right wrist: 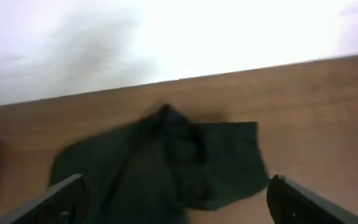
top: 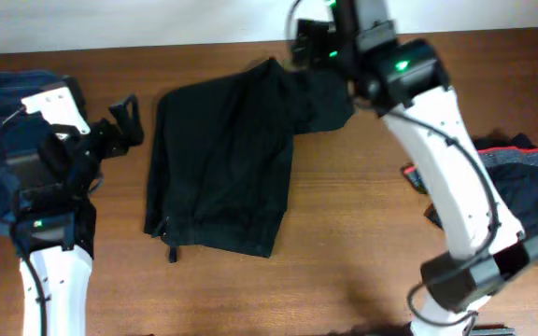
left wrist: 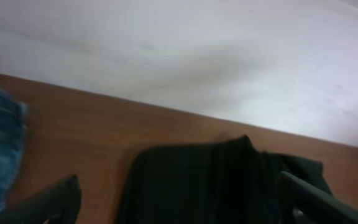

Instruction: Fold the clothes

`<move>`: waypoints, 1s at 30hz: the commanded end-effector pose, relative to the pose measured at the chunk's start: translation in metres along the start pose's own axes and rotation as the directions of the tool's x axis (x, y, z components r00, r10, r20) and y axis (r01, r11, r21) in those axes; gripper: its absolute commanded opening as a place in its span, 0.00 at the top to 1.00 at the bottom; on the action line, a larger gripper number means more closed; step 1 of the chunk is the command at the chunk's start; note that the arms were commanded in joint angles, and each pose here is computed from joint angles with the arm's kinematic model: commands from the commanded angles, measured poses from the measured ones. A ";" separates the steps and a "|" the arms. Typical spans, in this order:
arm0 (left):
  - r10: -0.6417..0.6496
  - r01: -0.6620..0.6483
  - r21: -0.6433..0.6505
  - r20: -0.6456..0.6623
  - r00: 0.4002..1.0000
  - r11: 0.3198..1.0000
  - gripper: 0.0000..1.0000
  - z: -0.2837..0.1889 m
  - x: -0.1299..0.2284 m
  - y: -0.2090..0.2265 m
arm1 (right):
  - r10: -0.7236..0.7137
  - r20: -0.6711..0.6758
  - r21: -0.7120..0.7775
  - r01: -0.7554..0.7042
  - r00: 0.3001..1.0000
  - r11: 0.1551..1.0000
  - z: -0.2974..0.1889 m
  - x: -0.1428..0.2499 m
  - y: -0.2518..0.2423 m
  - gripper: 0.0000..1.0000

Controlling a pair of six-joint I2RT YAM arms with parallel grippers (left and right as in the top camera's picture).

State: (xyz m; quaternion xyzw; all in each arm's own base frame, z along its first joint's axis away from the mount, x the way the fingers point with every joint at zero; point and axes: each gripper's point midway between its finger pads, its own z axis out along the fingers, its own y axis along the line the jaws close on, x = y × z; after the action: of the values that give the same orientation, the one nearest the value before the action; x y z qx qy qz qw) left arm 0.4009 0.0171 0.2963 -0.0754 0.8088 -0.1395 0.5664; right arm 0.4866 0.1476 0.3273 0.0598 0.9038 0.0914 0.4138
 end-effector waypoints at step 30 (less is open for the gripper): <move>-0.015 0.040 0.095 -0.250 0.968 0.995 0.01 0.053 0.076 -0.026 | -0.027 -0.610 -0.203 -0.123 0.792 0.971 0.196 0.168 -0.118 0.67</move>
State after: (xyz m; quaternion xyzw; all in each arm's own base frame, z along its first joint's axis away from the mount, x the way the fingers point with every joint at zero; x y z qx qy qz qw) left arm 0.4214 -0.0286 0.2220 -0.0459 0.8626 -0.1850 0.4687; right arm 0.5238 0.0810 0.0515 0.0298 0.9716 0.2123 0.1004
